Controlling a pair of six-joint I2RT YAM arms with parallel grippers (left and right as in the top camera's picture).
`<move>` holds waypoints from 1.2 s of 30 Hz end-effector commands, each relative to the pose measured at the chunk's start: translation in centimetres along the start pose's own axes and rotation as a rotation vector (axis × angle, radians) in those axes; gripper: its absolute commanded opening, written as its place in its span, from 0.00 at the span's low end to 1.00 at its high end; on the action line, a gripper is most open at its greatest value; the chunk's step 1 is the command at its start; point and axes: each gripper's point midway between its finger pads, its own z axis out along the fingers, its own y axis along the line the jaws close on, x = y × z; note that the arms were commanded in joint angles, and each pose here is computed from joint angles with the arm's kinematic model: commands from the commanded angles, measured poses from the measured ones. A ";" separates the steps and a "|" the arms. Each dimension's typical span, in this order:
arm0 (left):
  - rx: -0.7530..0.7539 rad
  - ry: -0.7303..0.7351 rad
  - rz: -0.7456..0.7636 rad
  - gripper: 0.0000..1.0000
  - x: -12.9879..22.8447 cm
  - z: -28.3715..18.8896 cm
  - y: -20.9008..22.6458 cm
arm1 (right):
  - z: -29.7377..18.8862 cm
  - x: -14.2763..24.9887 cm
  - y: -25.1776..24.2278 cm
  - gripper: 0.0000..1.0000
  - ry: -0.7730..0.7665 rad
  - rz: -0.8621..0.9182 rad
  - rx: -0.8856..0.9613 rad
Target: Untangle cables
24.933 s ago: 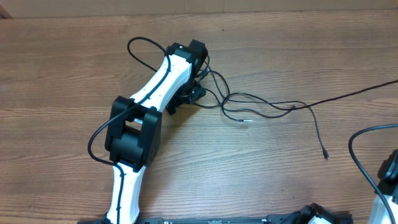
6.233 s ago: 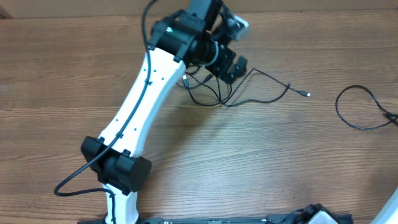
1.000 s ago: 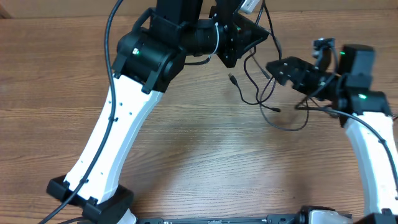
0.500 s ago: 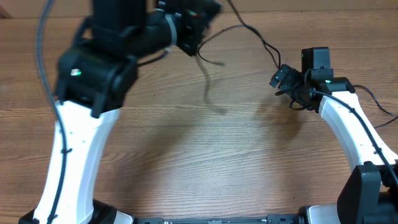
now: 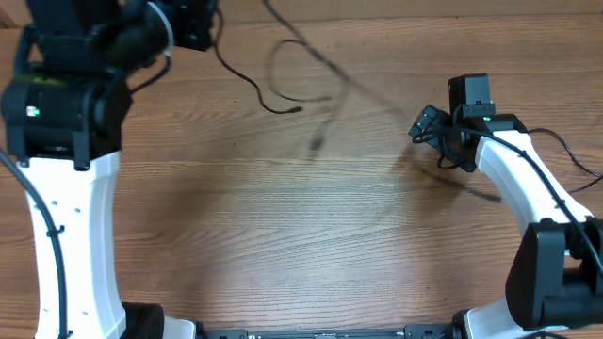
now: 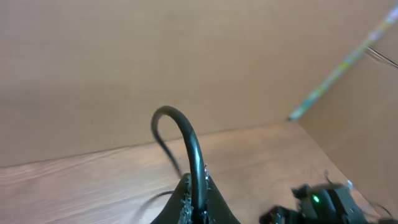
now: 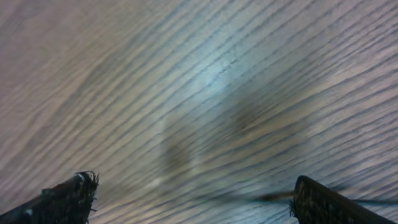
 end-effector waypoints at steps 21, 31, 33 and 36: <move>0.374 -0.159 0.055 0.04 -4.2 -5.1 -10.0 | -3.8 4.9 11.8 1.00 0.300 -0.255 -0.778; 0.409 -0.143 0.102 0.05 -2.9 -4.0 -13.2 | -15.5 1.5 16.0 1.00 -0.013 -0.493 -1.109; 0.422 -0.141 0.087 0.04 -2.9 -4.0 -13.6 | -17.7 1.2 17.0 1.00 -0.085 -0.556 -1.180; 0.441 -0.138 0.075 0.04 -2.8 -4.1 -14.3 | -19.6 1.2 18.6 1.00 -0.168 -0.630 -1.241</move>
